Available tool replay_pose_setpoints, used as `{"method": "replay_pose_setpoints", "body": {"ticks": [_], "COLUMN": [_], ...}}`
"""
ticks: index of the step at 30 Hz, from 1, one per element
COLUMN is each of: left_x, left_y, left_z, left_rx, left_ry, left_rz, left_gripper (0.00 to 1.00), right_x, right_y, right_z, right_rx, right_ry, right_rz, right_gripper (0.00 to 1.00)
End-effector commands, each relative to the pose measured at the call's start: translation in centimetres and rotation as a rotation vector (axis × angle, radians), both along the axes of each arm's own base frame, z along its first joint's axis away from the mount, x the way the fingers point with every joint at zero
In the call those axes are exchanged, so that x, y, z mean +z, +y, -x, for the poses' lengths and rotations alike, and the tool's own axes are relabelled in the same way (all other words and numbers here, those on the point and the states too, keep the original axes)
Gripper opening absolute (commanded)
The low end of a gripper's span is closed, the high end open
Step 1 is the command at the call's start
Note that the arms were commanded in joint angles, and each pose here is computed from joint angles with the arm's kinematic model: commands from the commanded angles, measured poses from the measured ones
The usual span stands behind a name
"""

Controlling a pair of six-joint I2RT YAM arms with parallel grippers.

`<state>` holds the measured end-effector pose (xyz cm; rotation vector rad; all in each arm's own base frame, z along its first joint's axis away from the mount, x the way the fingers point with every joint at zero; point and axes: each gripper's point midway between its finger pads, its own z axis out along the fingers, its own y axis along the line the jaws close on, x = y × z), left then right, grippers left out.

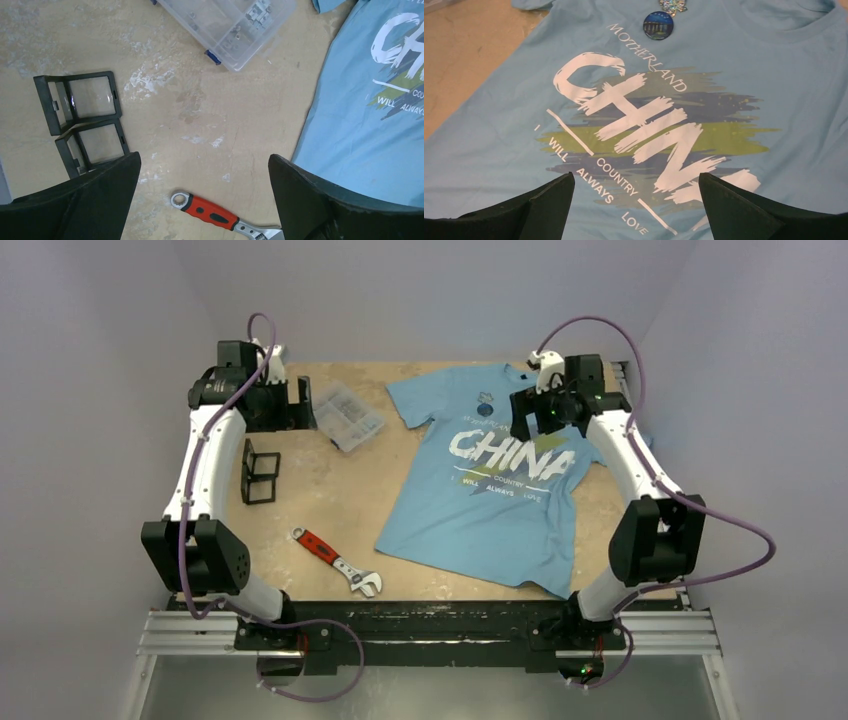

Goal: Remove the brooch from the garment

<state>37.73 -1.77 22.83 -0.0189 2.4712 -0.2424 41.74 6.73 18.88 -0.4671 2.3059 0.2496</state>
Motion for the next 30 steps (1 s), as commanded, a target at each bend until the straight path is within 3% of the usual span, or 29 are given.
{"method": "replay_pose_setpoints", "body": {"ticks": [1,8,17,24,30], "left_x": [2.9,2.9,2.4,2.0,1.6], "left_y": [-0.9,-1.5,-1.4,-1.4,-1.5], "left_z": [0.2,2.7,4.7,5.3,5.3], "left_rx": [0.0,-0.022,-0.034,-0.038,-0.04], "left_ry": [-0.081,-0.041,-0.014,0.004,0.017], "left_rz": [0.044,0.076,0.056,0.053,0.063], "left_gripper": [1.0,1.0,1.0,1.0,1.0], "right_x": [-1.2,-3.2,-8.1,-11.7,-15.0], "right_y": [2.5,9.7,14.7,16.3,17.5], "right_z": [-0.8,-4.8,-10.4,-11.2,-8.9], "right_rx": [0.086,0.231,0.215,0.221,0.296], "right_ry": [0.005,-0.023,0.048,0.103,0.207], "right_rz": [0.012,0.105,0.045,0.023,0.01], "right_gripper": [0.99,0.99,0.99,0.98,0.9]}}
